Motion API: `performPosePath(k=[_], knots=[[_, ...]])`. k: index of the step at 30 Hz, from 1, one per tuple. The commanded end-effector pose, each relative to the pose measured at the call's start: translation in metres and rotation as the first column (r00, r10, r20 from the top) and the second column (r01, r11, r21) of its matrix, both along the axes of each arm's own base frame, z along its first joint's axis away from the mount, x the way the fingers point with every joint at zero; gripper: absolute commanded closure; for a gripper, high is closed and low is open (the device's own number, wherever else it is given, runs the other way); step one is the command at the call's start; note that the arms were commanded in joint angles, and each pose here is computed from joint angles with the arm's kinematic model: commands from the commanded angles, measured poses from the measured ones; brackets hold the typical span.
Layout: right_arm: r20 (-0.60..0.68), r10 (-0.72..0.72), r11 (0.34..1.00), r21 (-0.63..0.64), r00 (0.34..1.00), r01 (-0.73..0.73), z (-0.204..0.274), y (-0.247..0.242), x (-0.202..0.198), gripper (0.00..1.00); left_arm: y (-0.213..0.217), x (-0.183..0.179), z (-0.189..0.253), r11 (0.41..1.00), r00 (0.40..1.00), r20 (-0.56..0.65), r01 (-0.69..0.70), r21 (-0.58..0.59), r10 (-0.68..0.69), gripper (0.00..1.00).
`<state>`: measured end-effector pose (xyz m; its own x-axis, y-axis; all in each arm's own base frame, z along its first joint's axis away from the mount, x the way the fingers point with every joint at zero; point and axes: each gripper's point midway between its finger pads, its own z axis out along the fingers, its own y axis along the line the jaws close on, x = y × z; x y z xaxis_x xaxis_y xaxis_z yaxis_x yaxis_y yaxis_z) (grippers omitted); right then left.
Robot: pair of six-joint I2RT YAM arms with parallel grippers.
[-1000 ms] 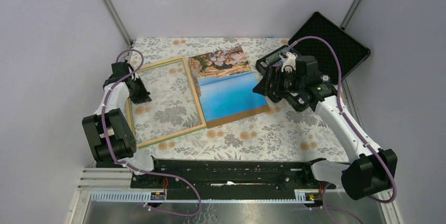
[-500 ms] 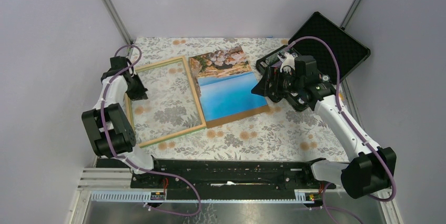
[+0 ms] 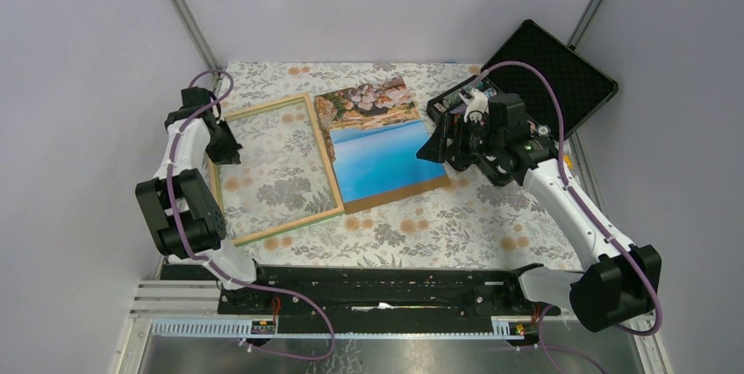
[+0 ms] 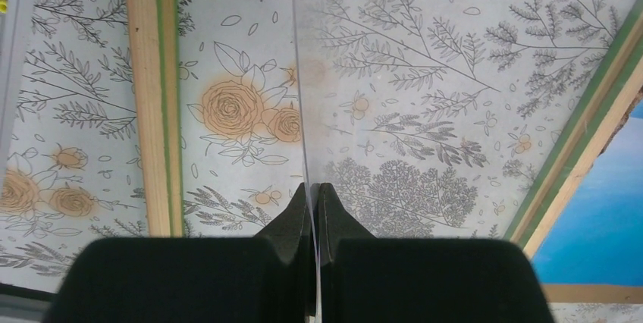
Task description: Put the photo into the frame
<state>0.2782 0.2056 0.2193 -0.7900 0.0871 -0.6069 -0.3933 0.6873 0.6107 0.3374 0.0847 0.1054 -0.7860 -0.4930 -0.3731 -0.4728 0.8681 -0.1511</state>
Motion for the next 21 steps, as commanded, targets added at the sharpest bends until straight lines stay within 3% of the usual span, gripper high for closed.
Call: performPosePath(k=[1,21], knots=[[0.06,0.026,1.0,0.008,0.998,-0.026,0.012,0.003,-0.001,0.0,0.018,-0.004,0.0,0.997,0.997,-0.08,-0.004,0.072,0.01,1.0],[0.061,0.029,1.0,0.007,0.998,-0.029,0.012,0.004,-0.002,0.0,0.024,0.002,0.006,0.994,0.998,-0.069,-0.003,0.112,0.011,1.0]])
